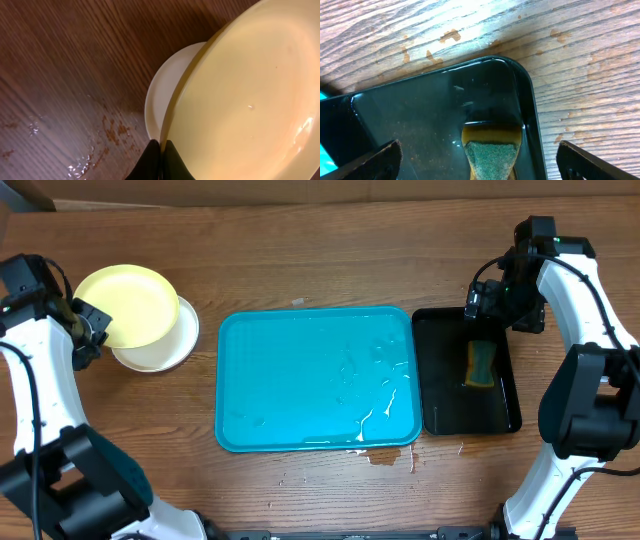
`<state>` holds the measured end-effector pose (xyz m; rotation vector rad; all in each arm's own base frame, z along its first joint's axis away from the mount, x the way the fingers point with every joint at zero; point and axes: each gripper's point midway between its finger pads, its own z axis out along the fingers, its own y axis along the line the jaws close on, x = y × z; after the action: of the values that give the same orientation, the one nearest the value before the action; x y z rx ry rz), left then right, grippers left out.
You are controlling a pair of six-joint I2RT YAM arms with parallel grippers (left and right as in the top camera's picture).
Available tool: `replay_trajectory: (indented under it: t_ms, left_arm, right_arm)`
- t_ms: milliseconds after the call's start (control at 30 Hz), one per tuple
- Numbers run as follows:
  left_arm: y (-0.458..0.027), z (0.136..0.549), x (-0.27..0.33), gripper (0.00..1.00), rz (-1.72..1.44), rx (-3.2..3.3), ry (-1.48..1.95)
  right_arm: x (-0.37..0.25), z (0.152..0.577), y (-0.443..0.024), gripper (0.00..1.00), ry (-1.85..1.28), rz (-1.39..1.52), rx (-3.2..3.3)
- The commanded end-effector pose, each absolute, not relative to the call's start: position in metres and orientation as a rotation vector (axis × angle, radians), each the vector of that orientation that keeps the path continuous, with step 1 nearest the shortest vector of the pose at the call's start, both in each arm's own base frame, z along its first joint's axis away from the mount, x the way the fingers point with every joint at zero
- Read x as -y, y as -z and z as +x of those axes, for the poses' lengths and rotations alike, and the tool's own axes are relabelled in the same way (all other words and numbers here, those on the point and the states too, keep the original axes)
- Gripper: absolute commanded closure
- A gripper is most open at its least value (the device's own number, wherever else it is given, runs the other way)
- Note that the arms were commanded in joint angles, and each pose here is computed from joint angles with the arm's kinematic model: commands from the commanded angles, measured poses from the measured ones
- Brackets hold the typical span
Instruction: Clean dirty plates on tray and stack at the side
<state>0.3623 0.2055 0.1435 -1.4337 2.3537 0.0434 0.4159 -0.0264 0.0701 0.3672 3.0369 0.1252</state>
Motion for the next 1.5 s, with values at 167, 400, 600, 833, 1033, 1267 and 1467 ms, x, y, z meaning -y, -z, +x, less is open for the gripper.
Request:
replay_trajectory:
  t_ms: [167, 400, 600, 833, 1033, 1267, 1467]
  left_arm:
    - [-0.104, 0.368, -0.211, 0.79, -1.503, -2.391, -0.057]
    - [-0.098, 0.374, -0.199, 0.10, -1.425, -2.458, 0.034]
    - [-0.104, 0.396, -0.166, 0.00, -1.245, -2.512, 0.306]
    - [-0.103, 0.397, -0.162, 0.00, -1.232, -2.523, 0.296]
    - [-0.103, 0.397, -0.162, 0.00, -1.232, -2.523, 0.296]
    - [-0.103, 0.397, -0.162, 0.00, -1.232, -2.523, 0.296]
    - [-0.103, 0.397, -0.162, 0.00, -1.231, -2.523, 0.296]
  right_arm:
    - [0.027, 0.424, -0.092, 0.00, -0.115, 0.353, -2.973]
    - [0.027, 0.424, -0.092, 0.00, -0.115, 0.353, -2.973]
    - [0.027, 0.424, -0.092, 0.00, -0.115, 0.353, -2.973]
    - [0.027, 0.424, -0.092, 0.00, -0.115, 0.353, -2.973]
    - [0.027, 0.424, -0.092, 0.00, -0.115, 0.353, -2.973]
    - [0.027, 0.424, -0.092, 0.00, -0.115, 0.353, -2.973]
    - [0.027, 0.424, -0.092, 0.00, -0.115, 0.353, -2.973]
